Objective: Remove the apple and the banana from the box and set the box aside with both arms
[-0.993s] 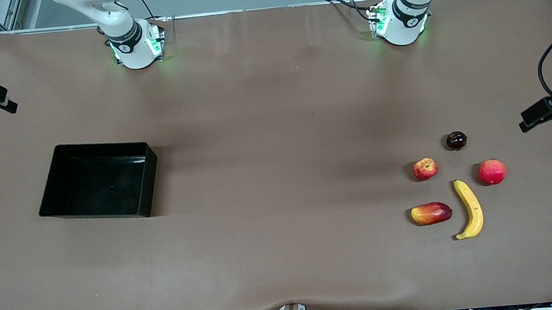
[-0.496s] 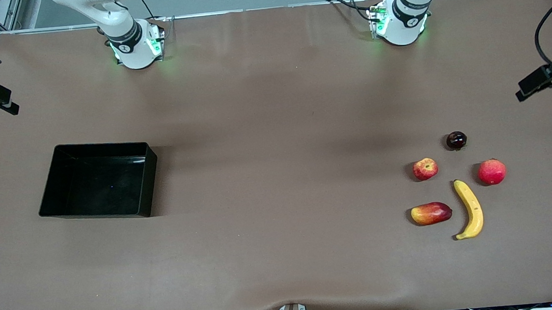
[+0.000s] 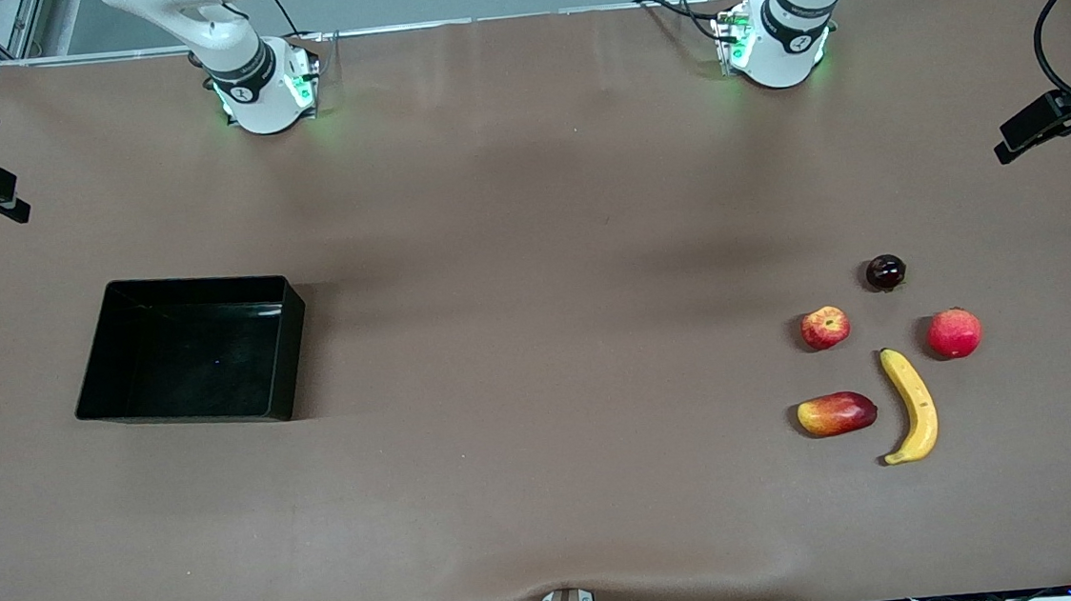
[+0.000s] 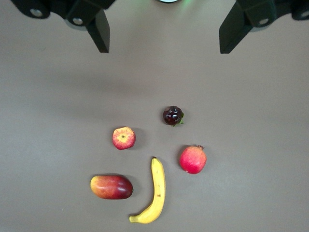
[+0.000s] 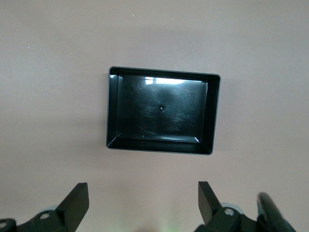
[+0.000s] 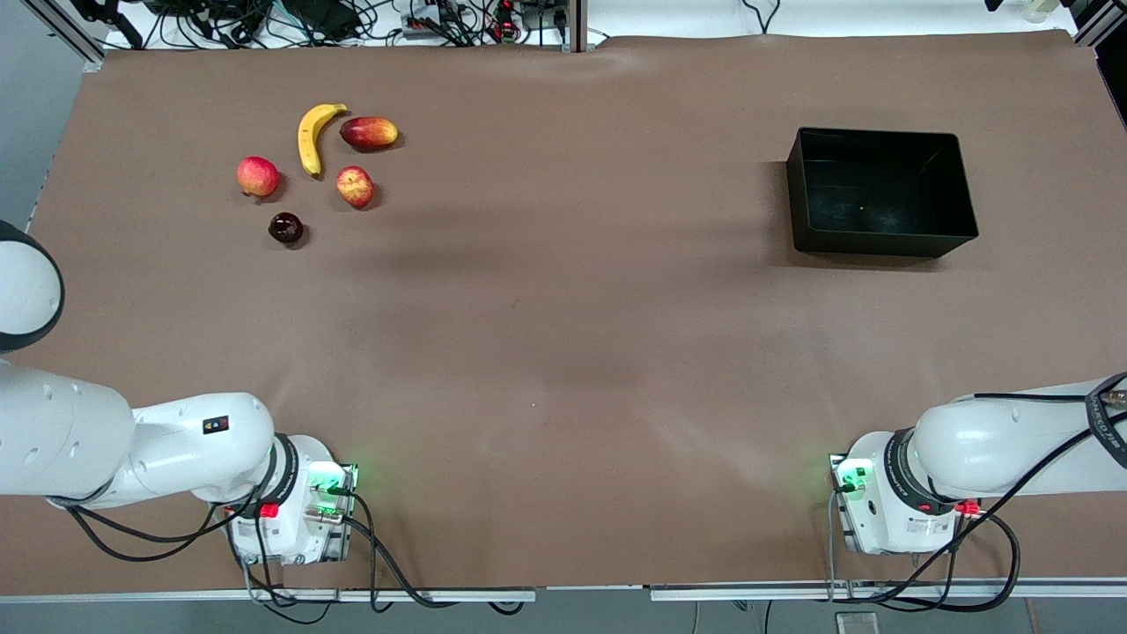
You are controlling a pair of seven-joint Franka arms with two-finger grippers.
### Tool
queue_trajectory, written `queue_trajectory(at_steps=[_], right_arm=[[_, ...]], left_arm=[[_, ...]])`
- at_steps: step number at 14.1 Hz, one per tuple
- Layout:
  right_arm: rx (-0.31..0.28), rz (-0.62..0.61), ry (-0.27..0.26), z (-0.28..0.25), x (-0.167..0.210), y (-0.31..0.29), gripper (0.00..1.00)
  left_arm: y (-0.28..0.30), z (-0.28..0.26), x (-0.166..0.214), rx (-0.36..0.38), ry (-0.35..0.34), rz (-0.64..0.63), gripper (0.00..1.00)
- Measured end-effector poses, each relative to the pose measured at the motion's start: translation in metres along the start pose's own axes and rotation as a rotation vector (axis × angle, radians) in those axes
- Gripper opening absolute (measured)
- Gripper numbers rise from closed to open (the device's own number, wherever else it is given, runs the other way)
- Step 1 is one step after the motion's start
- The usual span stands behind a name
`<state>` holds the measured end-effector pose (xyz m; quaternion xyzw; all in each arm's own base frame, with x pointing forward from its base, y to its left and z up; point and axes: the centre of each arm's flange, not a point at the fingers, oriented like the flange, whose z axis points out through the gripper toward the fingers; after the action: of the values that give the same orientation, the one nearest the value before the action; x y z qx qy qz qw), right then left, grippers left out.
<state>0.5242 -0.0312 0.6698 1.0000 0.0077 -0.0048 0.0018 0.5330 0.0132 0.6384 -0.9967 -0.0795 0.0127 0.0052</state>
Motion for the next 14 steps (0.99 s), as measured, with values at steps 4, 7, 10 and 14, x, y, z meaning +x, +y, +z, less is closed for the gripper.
queue_trajectory(at_steps=[4,7,10,14], right_arm=[[0.0,-0.002,0.0,0.0,0.0,-0.001,1.0],[0.0,-0.002,0.001,0.0,0.0,-0.001,1.0],[0.0,-0.002,0.007,0.0,0.001,-0.001,1.0],[0.005,-0.004,0.009,0.0,0.001,-0.002,1.0]], left_arm=[[0.063,-0.007,-0.009,0.002,0.016,0.039,1.0],[0.073,-0.002,-0.005,-0.003,0.022,0.053,1.0],[0.069,0.006,0.007,-0.013,0.033,0.061,1.0],[0.068,0.008,0.012,-0.016,0.041,0.059,1.0]])
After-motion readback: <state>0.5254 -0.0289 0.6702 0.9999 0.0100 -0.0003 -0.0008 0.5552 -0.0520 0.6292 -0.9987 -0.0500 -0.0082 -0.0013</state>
